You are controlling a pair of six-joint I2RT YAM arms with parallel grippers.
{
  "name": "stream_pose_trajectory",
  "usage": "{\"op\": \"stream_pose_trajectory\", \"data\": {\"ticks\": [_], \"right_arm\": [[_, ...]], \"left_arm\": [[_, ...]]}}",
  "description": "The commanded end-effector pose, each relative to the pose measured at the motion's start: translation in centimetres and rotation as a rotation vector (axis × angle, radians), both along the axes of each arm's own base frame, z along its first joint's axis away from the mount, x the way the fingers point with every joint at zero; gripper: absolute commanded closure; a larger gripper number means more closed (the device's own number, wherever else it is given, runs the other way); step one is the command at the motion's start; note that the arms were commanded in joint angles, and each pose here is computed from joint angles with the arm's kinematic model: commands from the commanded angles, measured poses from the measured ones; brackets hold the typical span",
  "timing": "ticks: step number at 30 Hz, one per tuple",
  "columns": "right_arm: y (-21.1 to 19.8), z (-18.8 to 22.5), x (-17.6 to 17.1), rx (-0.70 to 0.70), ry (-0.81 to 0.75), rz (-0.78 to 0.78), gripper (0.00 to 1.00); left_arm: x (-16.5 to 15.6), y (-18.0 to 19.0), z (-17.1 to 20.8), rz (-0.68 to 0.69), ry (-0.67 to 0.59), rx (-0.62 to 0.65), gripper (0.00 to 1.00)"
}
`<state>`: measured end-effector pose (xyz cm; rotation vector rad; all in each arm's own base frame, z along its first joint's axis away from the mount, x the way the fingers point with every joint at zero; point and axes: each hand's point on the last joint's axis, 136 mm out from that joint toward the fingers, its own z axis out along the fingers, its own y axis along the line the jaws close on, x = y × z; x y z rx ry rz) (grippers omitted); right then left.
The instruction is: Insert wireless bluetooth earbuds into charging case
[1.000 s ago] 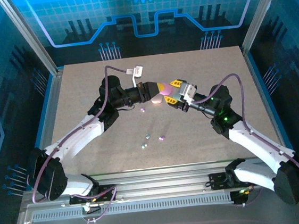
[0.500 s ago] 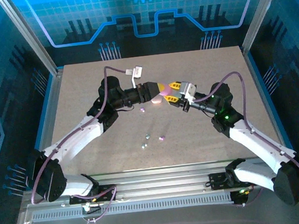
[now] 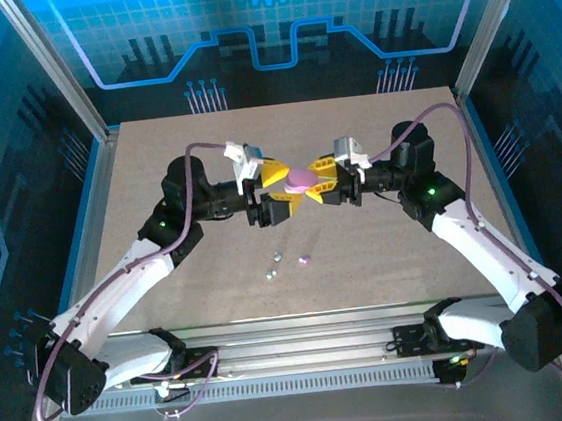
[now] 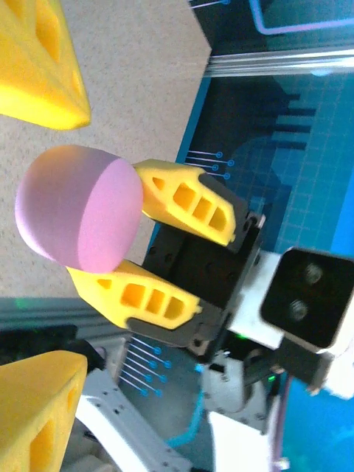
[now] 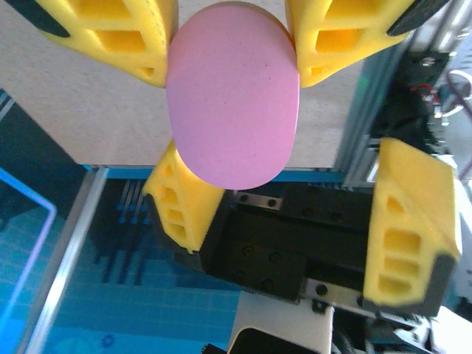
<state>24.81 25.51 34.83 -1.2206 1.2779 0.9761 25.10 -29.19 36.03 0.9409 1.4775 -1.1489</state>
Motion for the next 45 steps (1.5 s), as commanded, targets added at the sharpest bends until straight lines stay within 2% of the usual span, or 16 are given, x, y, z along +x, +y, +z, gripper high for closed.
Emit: {"op": "stream_pose_trajectory", "data": {"ticks": [1, 7, 15, 22, 27, 39, 45], "right_arm": [[-0.1, 0.8, -1.8, 0.008, 0.059, 0.099, 0.68], [0.0, 0.9, -2.0, 0.007, 0.047, 0.111, 0.67], [0.3, 0.7, -1.8, -0.005, 0.029, 0.099, 0.66], [0.4, 0.6, -1.8, -0.009, 0.023, 0.091, 0.65], [0.5, 0.6, -1.8, -0.015, 0.014, 0.087, 0.65], [0.8, -0.3, -2.1, -0.044, -0.017, 0.093, 0.64], [0.9, -0.2, -2.2, -0.039, -0.015, 0.100, 0.64]], "left_arm": [[-1.5, 0.1, -1.6, -0.077, -0.152, 0.091, 0.24], [-2.0, 0.1, -1.4, -0.100, -0.172, 0.093, 0.34], [-1.9, -0.4, -1.0, -0.107, -0.150, 0.060, 0.34], [-1.6, -0.7, -1.4, -0.100, -0.139, 0.070, 0.40], [-1.5, -1.0, -1.4, -0.103, -0.138, 0.073, 0.39], [-1.4, -1.3, -1.1, -0.106, -0.134, 0.056, 0.44], [-1.4, -1.3, -1.2, -0.100, -0.137, 0.064, 0.53]]}}
